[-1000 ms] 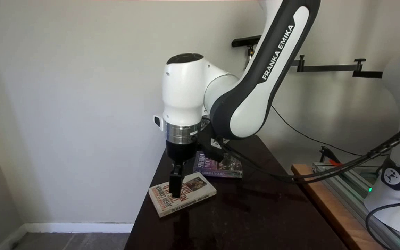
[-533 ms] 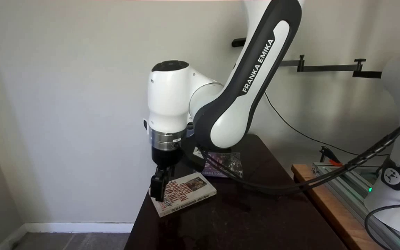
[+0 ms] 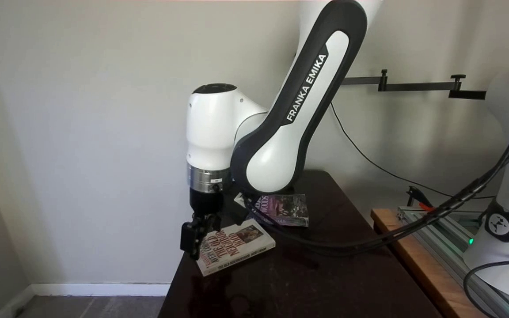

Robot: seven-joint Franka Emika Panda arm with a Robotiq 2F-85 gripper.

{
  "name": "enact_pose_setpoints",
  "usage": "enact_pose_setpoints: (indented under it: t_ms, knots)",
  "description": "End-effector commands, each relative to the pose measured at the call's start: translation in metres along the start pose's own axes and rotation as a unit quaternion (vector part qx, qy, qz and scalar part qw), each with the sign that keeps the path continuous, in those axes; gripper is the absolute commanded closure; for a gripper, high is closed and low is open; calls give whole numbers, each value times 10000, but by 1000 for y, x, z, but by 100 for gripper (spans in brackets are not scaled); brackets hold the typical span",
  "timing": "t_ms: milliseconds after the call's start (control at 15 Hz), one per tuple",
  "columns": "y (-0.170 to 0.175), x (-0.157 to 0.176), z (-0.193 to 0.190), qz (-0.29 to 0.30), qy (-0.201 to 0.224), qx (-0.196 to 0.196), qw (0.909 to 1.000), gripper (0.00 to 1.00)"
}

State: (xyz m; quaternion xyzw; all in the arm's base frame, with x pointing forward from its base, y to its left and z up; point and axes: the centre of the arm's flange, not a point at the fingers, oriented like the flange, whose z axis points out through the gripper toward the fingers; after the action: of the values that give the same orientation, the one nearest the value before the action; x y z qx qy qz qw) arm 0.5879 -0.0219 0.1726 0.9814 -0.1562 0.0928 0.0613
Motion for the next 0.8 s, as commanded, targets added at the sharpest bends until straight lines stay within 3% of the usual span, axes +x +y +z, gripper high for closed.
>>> enact_pose_setpoints:
  t_ms: [0, 733]
  knots:
    - [0, 0, -2, 661, -201, 215, 9974, 0]
    - [12, 21, 9, 1757, -399, 737, 9809, 0]
